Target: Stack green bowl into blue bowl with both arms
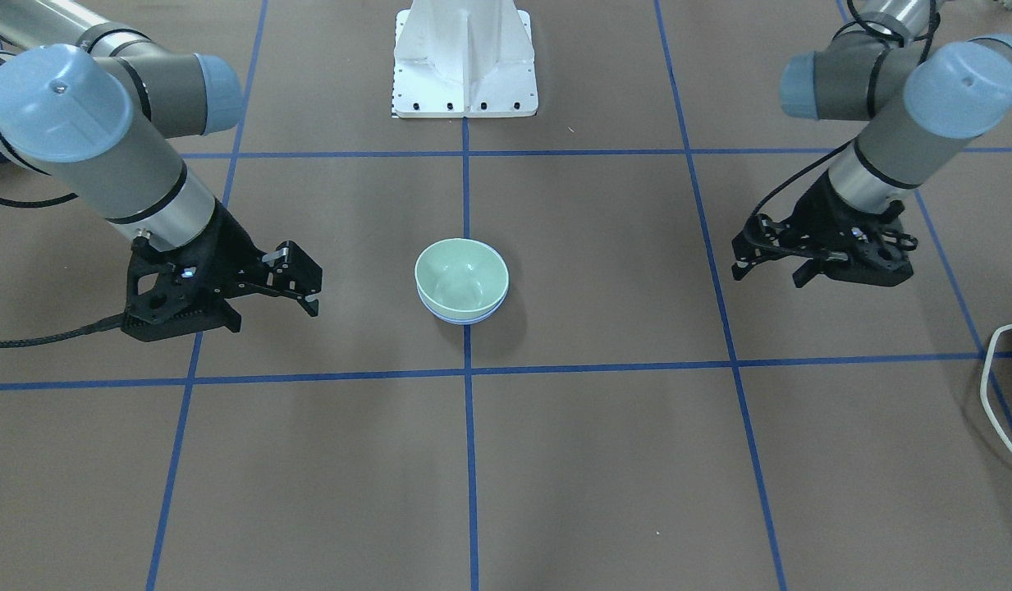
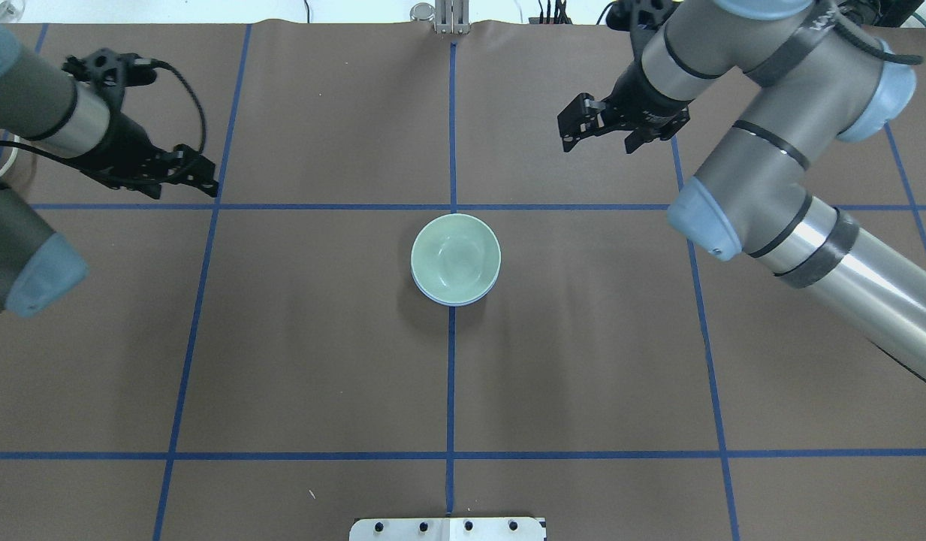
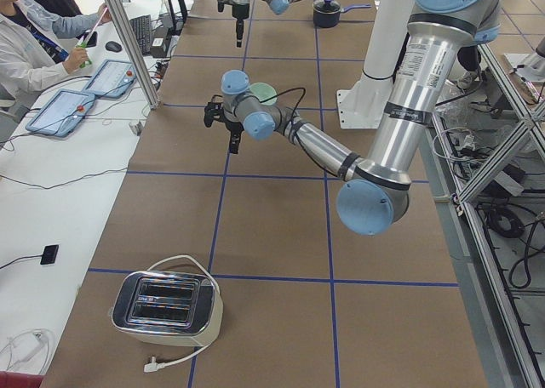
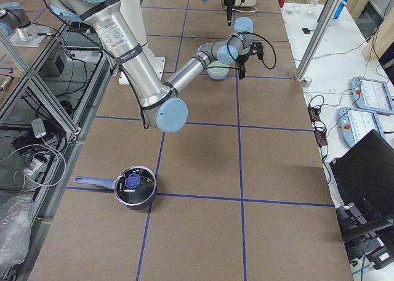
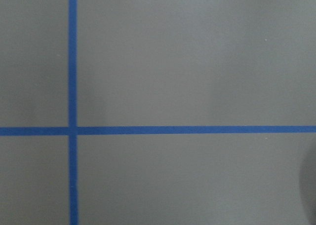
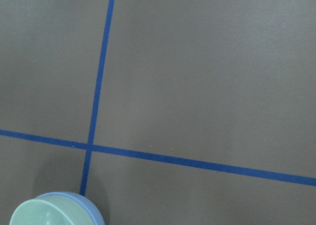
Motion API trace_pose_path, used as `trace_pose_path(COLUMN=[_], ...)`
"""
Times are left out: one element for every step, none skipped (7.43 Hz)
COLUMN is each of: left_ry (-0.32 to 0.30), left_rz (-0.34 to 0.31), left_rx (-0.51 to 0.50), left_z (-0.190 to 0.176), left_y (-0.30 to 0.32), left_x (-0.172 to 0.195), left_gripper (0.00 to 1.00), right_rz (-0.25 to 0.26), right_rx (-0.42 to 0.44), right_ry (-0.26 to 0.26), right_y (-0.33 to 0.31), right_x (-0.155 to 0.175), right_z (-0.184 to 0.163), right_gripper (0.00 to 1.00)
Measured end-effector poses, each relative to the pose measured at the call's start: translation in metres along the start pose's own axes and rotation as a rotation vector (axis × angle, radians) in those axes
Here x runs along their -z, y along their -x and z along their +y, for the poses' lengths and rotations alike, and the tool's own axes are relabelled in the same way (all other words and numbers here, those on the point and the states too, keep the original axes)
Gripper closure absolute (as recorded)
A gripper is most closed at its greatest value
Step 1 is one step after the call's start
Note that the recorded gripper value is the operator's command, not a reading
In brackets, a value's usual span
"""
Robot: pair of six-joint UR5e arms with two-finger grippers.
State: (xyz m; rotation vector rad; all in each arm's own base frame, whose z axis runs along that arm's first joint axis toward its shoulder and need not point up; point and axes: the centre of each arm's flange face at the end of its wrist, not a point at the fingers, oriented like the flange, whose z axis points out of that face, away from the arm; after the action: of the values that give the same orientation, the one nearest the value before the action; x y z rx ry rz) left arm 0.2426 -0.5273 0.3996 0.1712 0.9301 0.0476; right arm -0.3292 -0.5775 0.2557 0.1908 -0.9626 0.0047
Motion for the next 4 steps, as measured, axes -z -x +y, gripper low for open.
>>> trace_pose_path(left_ry=[0.012,0.036,0.064,0.092], left_rz=[-0.03,-0.053,-0.076,-0.099], left_rx=[-0.045,-0.066,-0.07,-0.07], left_z=[0.012,0.023,0.031,0.035], left_y=[0.055,0.104,0.138,0.16], left_x=[0.012,0.025,0.036,0.047], left_gripper=[0.0,0.0,0.0,0.0], right_rz=[0.02,0.044,0.074,0.116], right_rx=[-0.016,-0.034,-0.037,-0.007], right_ry=[-0.019,-0.03,-0.027,-0.007], right_y=[-0.026,-0.065,-0.113,-0.167], right_x=[0.009,0.021,0.032,0.037], right_z=[0.001,0.012,0.03,0.051], right_gripper=[0.0,0.0,0.0,0.0])
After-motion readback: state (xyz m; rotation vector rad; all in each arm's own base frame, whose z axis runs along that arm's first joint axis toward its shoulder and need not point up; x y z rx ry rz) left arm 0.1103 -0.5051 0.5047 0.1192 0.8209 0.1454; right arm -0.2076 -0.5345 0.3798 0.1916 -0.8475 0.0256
